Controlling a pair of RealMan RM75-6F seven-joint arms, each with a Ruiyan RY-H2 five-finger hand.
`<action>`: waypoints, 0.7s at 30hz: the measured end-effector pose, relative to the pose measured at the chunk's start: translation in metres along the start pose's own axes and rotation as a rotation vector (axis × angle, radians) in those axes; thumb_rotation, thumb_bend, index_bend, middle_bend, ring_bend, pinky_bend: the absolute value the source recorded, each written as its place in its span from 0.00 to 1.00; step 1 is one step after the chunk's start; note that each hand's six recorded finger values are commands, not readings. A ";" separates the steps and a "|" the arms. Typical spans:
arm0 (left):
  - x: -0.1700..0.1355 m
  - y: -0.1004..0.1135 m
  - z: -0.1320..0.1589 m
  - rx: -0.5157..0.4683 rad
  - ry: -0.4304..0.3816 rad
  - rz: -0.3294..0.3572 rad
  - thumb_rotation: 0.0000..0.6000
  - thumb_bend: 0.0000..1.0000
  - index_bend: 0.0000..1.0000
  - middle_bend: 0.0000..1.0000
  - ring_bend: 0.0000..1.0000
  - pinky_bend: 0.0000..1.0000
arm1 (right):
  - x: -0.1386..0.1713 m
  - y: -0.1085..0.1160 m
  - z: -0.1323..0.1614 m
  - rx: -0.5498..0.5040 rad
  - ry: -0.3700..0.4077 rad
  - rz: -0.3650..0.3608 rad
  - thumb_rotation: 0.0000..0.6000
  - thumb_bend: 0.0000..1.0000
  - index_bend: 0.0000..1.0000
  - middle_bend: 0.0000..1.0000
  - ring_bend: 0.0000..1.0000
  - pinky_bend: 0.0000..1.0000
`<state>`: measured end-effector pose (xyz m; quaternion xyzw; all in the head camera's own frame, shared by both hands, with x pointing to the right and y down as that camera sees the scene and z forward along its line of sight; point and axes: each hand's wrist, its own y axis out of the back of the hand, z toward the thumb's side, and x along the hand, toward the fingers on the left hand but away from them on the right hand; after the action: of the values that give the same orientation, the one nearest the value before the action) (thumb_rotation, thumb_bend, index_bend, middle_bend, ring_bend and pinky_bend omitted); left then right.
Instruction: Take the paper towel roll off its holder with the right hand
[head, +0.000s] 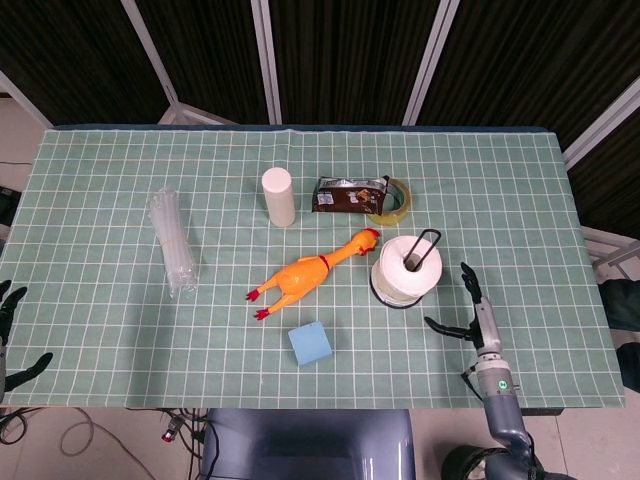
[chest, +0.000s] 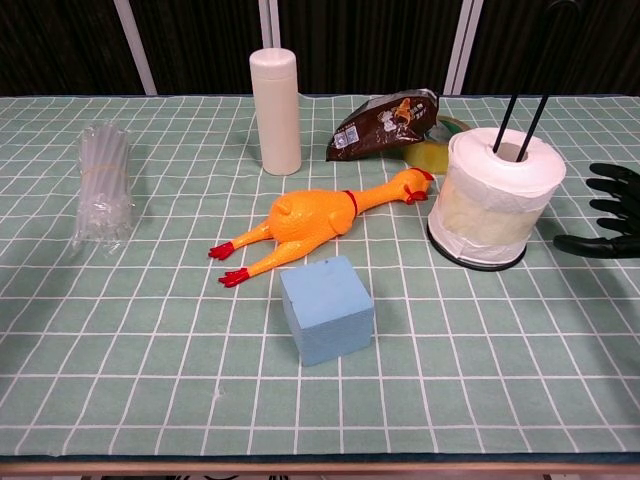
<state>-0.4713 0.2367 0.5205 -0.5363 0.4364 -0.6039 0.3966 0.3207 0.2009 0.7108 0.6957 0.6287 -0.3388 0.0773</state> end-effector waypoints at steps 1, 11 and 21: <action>0.000 0.000 0.000 0.001 0.001 -0.001 1.00 0.05 0.14 0.04 0.00 0.00 | -0.003 -0.002 0.001 0.000 -0.004 -0.001 1.00 0.00 0.00 0.00 0.00 0.00; 0.001 -0.003 0.001 0.015 -0.001 -0.011 1.00 0.05 0.14 0.04 0.00 0.00 | -0.029 -0.016 0.005 0.006 -0.042 -0.003 1.00 0.00 0.00 0.00 0.00 0.00; 0.001 -0.004 0.001 0.020 0.004 -0.015 1.00 0.05 0.14 0.04 0.00 0.00 | -0.040 -0.031 0.017 -0.003 -0.021 -0.001 1.00 0.00 0.00 0.00 0.00 0.00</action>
<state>-0.4708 0.2368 0.5251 -0.5344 0.4271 -0.6121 0.3967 0.2861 0.1651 0.7302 0.6917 0.6286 -0.3453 0.0848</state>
